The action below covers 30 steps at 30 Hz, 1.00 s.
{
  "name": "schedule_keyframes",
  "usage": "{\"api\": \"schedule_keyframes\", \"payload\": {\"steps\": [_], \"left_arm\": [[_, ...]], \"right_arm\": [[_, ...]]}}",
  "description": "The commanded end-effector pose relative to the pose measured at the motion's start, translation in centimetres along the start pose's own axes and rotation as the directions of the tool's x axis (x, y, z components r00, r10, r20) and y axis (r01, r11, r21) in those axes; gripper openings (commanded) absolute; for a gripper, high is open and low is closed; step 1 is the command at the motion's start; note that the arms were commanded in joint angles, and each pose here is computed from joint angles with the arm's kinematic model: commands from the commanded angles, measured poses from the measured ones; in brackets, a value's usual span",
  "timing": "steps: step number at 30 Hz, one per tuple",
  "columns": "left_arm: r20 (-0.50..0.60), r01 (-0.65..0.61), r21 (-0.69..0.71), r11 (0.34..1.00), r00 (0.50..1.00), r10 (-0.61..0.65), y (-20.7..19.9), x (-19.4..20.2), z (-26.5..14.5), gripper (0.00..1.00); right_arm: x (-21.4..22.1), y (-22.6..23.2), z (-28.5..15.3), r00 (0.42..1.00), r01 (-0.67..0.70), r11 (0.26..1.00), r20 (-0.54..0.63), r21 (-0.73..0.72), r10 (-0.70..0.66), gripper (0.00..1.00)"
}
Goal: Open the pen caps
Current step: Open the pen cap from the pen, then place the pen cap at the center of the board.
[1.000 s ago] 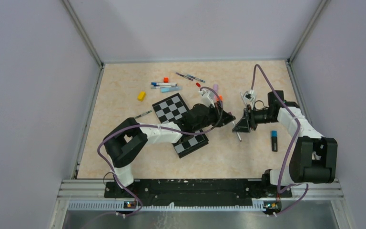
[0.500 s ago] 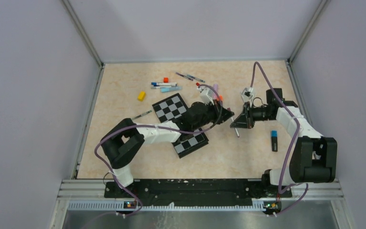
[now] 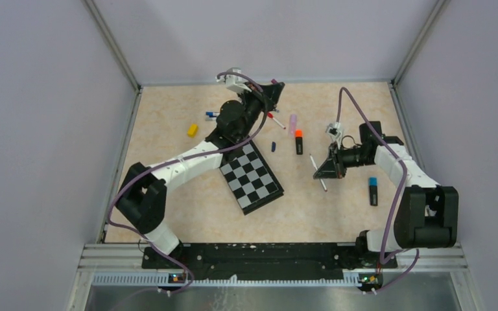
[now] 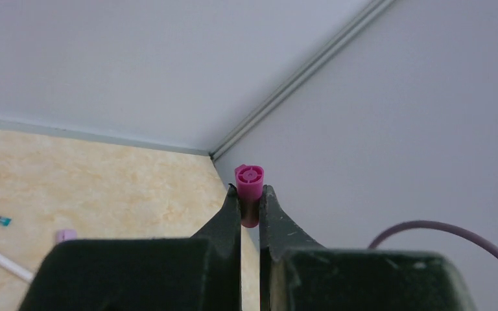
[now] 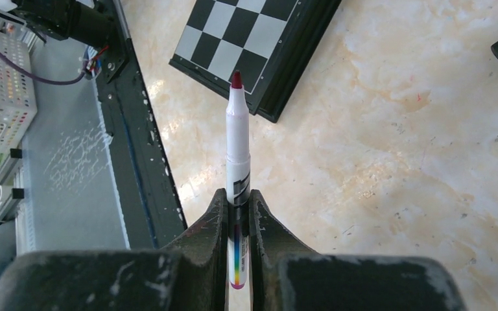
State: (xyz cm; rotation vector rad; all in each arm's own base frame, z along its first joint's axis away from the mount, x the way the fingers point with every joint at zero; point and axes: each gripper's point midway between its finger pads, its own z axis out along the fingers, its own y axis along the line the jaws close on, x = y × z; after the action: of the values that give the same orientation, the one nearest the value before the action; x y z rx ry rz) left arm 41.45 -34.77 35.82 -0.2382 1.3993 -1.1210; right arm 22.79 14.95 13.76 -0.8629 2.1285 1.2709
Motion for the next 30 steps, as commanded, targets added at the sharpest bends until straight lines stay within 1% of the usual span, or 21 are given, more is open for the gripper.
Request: {"api": "schedule_keyframes", "payload": {"steps": [1, 4, 7, 11, 13, 15, 17, 20, 21, 26, 28, 30], "left_arm": [[-0.039, -0.031, 0.101, 0.994, 0.999, 0.035, -2.6, -0.4, -1.8, 0.0], [-0.143, -0.049, 0.075, 0.996, 0.988, 0.06, -0.8, 1.5, -3.9, 0.0], [-0.229, -0.09, 0.012, 0.996, 0.969, 0.09, 1.4, 3.1, -6.4, 0.0], [-0.365, -0.147, -0.065, 0.987, 0.924, 0.114, 4.3, 5.9, -8.4, 0.0], [-0.429, -0.155, -0.11, 0.982, 0.899, 0.093, 5.6, 7.4, -8.8, 0.0], [-0.497, -0.166, -0.168, 0.972, 0.865, 0.061, 7.0, 9.1, -9.1, 0.0], [-0.568, -0.204, -0.212, 0.956, 0.821, 0.049, 8.2, 11.0, -9.5, 0.0], [-0.647, -0.298, -0.274, 0.914, 0.76, 0.054, 10.2, 13.1, -9.8, 0.0], [-0.663, -0.322, -0.277, 0.905, 0.746, 0.063, 10.2, 13.4, -9.4, 0.0], [-0.76, -0.44, -0.325, 0.837, 0.648, 0.045, 12.9, 15.9, -8.8, 0.0], [-0.786, -0.471, -0.326, 0.82, 0.617, 0.042, 13.8, 16.7, -8.5, 0.02], [-0.799, -0.492, -0.321, 0.809, 0.599, 0.047, 14.5, 17.3, -8.0, 0.06]], "right_arm": [[-0.1, -0.3, -0.6, 0.997, 0.073, 0.997, -0.006, 0.039, -0.073, 0.0], [-0.4, -1.3, -1.8, 0.997, 0.078, 0.992, 0.018, 0.101, -0.081, 0.0], [-0.8, -2.0, -2.9, 0.994, 0.083, 0.984, 0.051, 0.158, -0.092, 0.0], [-0.8, -2.9, -3.6, 0.994, 0.075, 0.973, 0.06, 0.216, -0.09, 0.0], [-0.7, -3.2, -3.7, 0.995, 0.066, 0.972, 0.063, 0.224, -0.082, 0.0], [-0.6, -3.5, -3.9, 0.995, 0.057, 0.97, 0.064, 0.236, -0.074, 0.0], [-0.6, -3.8, -4.2, 0.995, 0.052, 0.967, 0.068, 0.25, -0.071, 0.0], [-0.6, -4.1, -4.4, 0.995, 0.043, 0.964, 0.073, 0.263, -0.064, 0.0], [-0.6, -4.1, -4.5, 0.995, 0.04, 0.963, 0.074, 0.265, -0.062, 0.0], [-0.5, -4.4, -4.6, 0.996, 0.031, 0.961, 0.077, 0.274, -0.054, 0.0], [-0.5, -4.4, -4.6, 0.996, 0.03, 0.961, 0.077, 0.276, -0.054, 0.0], [-0.5, -4.4, -4.6, 0.996, 0.029, 0.96, 0.077, 0.277, -0.053, 0.0]]}}
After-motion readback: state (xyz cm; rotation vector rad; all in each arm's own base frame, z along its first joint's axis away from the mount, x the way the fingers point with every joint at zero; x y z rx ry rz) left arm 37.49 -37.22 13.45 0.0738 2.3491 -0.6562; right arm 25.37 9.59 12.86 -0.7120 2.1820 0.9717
